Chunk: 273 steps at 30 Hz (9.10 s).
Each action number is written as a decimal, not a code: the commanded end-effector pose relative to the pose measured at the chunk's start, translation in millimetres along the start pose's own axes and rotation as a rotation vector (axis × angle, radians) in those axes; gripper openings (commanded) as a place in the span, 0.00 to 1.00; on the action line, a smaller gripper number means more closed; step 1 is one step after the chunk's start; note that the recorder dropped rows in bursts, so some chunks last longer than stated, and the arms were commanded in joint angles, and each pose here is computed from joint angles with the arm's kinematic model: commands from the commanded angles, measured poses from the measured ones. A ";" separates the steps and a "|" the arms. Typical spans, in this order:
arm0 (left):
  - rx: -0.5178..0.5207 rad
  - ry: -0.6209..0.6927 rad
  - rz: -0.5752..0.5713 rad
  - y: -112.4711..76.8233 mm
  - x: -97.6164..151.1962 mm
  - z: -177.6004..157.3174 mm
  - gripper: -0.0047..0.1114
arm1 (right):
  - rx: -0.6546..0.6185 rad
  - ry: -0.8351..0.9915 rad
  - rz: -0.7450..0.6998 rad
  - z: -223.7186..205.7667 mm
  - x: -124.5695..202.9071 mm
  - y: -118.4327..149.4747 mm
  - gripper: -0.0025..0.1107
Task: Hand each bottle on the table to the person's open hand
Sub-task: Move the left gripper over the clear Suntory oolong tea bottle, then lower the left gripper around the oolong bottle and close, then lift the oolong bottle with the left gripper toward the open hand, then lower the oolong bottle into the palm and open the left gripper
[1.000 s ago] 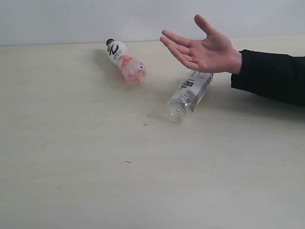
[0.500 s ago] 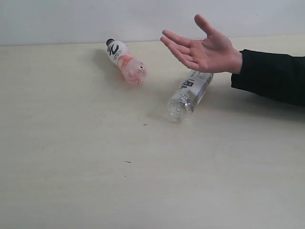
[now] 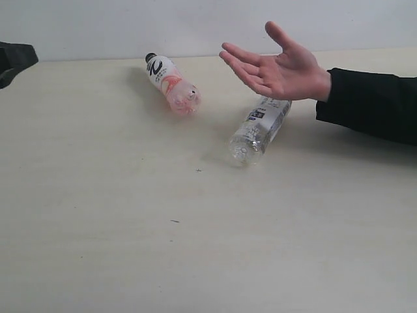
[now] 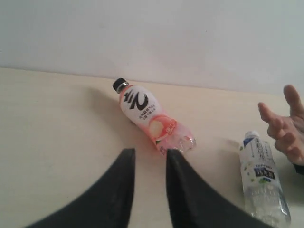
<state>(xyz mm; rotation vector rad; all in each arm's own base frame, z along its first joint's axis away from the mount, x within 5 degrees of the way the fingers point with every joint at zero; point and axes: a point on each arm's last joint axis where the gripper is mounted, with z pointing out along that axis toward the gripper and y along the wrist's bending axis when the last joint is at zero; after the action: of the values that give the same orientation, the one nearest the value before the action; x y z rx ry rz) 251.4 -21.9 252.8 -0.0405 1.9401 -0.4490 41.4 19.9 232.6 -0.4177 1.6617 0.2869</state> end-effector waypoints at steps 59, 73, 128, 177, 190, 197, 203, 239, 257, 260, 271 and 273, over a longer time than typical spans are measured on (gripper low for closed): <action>0.241 0.417 0.498 -188.9 115.0 191.0 0.71 | 0.001 -0.032 -0.002 0.0 -1.5 -0.1 0.03; 0.225 0.444 0.483 -187.5 132.9 211.5 0.80 | 0.001 -0.032 0.000 0.0 -1.5 0.0 0.03; 0.235 0.459 0.442 -193.1 143.8 220.4 0.80 | 0.001 -0.032 0.000 0.0 -1.5 0.0 0.03; 0.096 0.447 0.337 -181.0 125.8 197.9 0.04 | 0.002 -0.051 0.000 0.0 -3.2 -0.2 0.03; -0.116 0.422 0.293 -157.2 103.6 163.4 0.04 | 0.002 -0.051 0.000 0.0 -3.2 -0.2 0.03; -0.220 0.369 0.271 -144.4 75.5 124.3 0.04 | 0.002 -0.051 0.000 0.0 -3.2 -0.2 0.03; -0.209 0.331 0.215 -142.2 57.3 95.8 0.04 | 0.002 -0.051 0.000 0.0 -3.2 -0.2 0.03; -0.132 0.116 -0.064 -284.8 96.9 158.3 0.04 | 0.002 -0.051 0.000 0.0 -3.2 -0.2 0.03; -0.180 0.175 -0.130 -260.5 103.5 180.8 0.04 | 0.002 -0.051 0.000 0.0 -3.2 -0.2 0.03; -0.174 0.180 -0.131 -260.2 104.1 181.8 0.04 | 0.002 -0.051 0.000 0.0 -3.2 -0.2 0.03; -0.158 0.191 -0.107 -259.6 103.5 183.2 0.36 | 0.001 -0.051 0.003 0.0 -3.1 -0.1 0.03; -0.148 0.196 -0.107 -260.5 103.9 183.2 0.48 | 0.001 -0.051 0.003 0.0 -3.1 -0.1 0.03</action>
<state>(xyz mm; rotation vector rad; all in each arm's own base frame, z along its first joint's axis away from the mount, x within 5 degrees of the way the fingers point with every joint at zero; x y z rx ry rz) 324.5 -340.7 183.2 -0.2212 2.1715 -0.3819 41.8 20.0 236.2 -0.4064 1.6243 0.2929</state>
